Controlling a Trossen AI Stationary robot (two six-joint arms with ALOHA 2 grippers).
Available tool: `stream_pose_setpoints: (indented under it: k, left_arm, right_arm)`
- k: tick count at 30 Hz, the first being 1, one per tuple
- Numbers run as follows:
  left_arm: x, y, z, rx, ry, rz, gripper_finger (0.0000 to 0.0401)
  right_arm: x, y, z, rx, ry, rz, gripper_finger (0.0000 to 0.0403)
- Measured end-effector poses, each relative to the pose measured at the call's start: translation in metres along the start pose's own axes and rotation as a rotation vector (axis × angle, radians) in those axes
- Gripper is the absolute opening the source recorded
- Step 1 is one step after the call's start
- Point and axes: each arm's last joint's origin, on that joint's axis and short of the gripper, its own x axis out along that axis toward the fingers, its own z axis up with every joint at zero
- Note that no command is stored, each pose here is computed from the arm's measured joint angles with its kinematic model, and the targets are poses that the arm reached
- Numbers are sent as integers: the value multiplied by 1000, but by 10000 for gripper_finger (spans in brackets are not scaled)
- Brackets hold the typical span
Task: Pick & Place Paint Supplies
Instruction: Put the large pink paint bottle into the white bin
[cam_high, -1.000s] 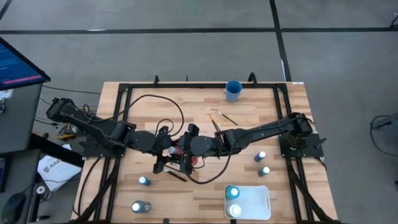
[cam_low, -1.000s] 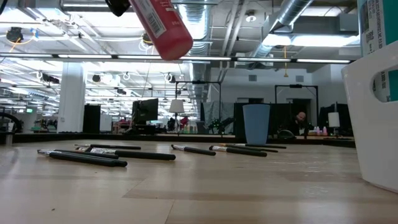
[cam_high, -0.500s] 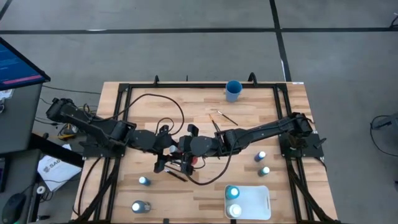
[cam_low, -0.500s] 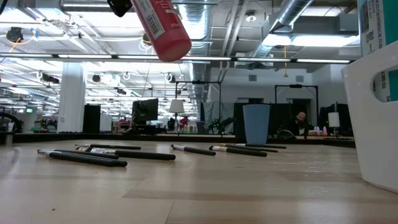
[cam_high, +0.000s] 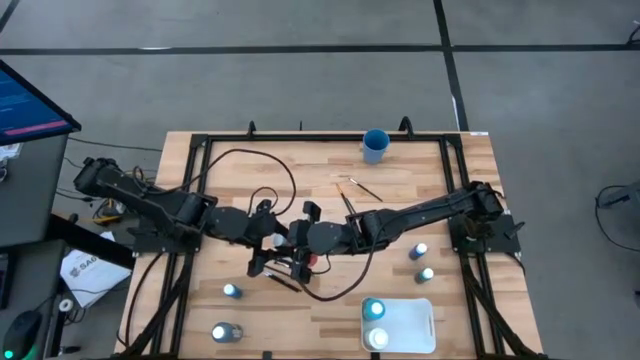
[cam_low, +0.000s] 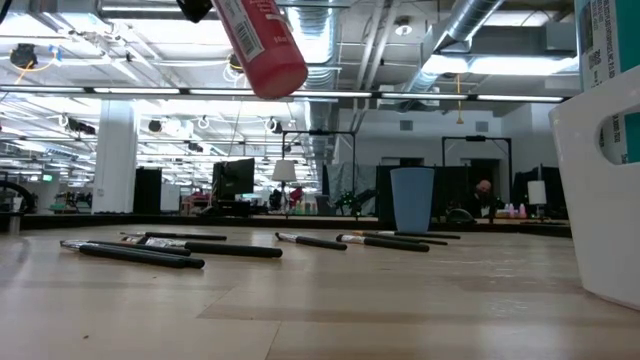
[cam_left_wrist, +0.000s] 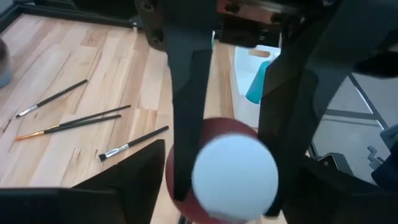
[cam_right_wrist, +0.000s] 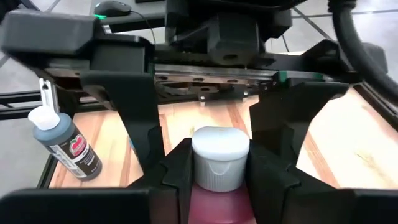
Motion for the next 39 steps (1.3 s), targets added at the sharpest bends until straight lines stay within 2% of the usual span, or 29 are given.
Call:
stream_pose_setpoints:
  k: [7, 10, 15, 22, 25, 30, 34, 36, 39]
  left_arm:
    - [-1, -1, -2, 5, 19, -16, 294]
    - [-3, 0, -4, 6, 45, -30, 297]
    - [-14, 2, -2, -7, 30, -46, 297]
    - [-41, 7, 7, -29, -67, -47, 296]
    - [-53, 10, 10, -40, -111, -33, 296]
    - [-68, 13, 13, -49, -170, -18, 296]
    - [-74, 15, 14, -53, -193, 2, 296]
    - [-74, 16, 14, -54, -196, 5, 296]
    - [-74, 16, 14, -53, -195, 5, 296]
  right_arm:
    - [-8, 1, 4, 1, -9, 6, 105]
    - [-21, 3, 9, -3, -15, -3, 105]
    - [-58, 8, 19, -25, -40, -86, 105]
    - [-137, 33, 24, -15, -104, -195, 113]
    - [-171, 45, 11, 1, -107, -289, 108]
    - [-222, 65, -27, 125, -166, -398, 110]
    - [-250, 79, -64, 220, -221, -395, 116]
    - [-253, 90, -81, 266, -228, -380, 112]
    - [-251, 108, -102, 263, -235, -342, 107]
